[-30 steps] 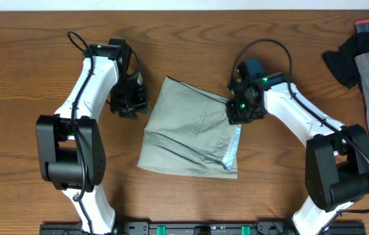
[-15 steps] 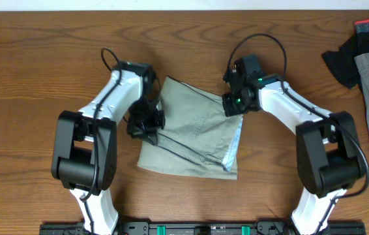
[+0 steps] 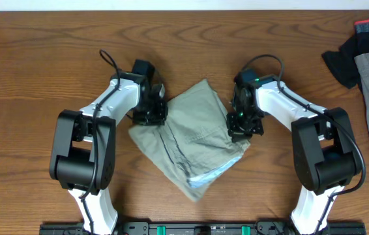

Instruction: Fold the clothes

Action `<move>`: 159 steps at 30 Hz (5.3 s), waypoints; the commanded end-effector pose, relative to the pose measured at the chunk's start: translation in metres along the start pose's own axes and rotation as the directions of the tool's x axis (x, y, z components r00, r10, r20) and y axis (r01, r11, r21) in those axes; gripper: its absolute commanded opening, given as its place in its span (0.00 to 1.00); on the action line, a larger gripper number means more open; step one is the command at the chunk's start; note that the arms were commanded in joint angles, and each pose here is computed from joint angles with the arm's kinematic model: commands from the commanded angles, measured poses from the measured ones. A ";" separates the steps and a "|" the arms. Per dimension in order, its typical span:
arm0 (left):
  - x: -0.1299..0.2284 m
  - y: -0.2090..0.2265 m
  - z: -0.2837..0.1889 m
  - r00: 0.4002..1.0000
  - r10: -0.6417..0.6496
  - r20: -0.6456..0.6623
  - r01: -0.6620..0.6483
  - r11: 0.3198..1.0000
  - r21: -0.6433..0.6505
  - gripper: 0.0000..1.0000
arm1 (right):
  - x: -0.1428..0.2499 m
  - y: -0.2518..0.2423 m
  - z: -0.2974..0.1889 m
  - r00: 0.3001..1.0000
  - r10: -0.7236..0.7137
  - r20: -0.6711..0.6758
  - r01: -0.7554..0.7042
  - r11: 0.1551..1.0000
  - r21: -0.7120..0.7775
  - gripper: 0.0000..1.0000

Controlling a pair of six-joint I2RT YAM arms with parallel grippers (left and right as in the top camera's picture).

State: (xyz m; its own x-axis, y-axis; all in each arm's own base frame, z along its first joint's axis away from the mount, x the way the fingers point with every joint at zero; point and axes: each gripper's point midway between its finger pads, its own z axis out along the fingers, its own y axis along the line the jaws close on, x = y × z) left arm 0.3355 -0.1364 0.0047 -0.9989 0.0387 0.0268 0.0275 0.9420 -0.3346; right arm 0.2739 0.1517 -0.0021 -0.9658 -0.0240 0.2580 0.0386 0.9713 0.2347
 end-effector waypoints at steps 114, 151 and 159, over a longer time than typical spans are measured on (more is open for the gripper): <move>0.083 -0.010 -0.009 0.850 -0.527 0.004 0.474 0.768 0.431 0.98 | -0.038 0.057 -0.004 0.904 -0.358 0.233 0.393 0.910 -0.128 0.01; 0.035 -0.078 -0.097 0.893 -0.190 0.408 -0.114 0.781 0.613 0.06 | -0.045 0.053 -0.071 0.830 -0.388 0.400 0.436 0.899 -0.034 0.01; 0.024 -0.070 -0.132 0.830 -0.217 0.513 -0.167 0.782 0.601 0.06 | -0.032 0.064 -0.147 0.711 -0.394 0.583 0.475 0.880 0.015 0.01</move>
State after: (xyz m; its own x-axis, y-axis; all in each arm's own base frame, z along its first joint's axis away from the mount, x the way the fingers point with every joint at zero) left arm 0.3033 -0.1625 0.1324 -0.8860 -0.3384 -0.3170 0.0977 0.5320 -0.8411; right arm 0.3424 0.1831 0.1205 -0.8833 -0.2581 -0.3914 -0.4011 0.8482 0.3459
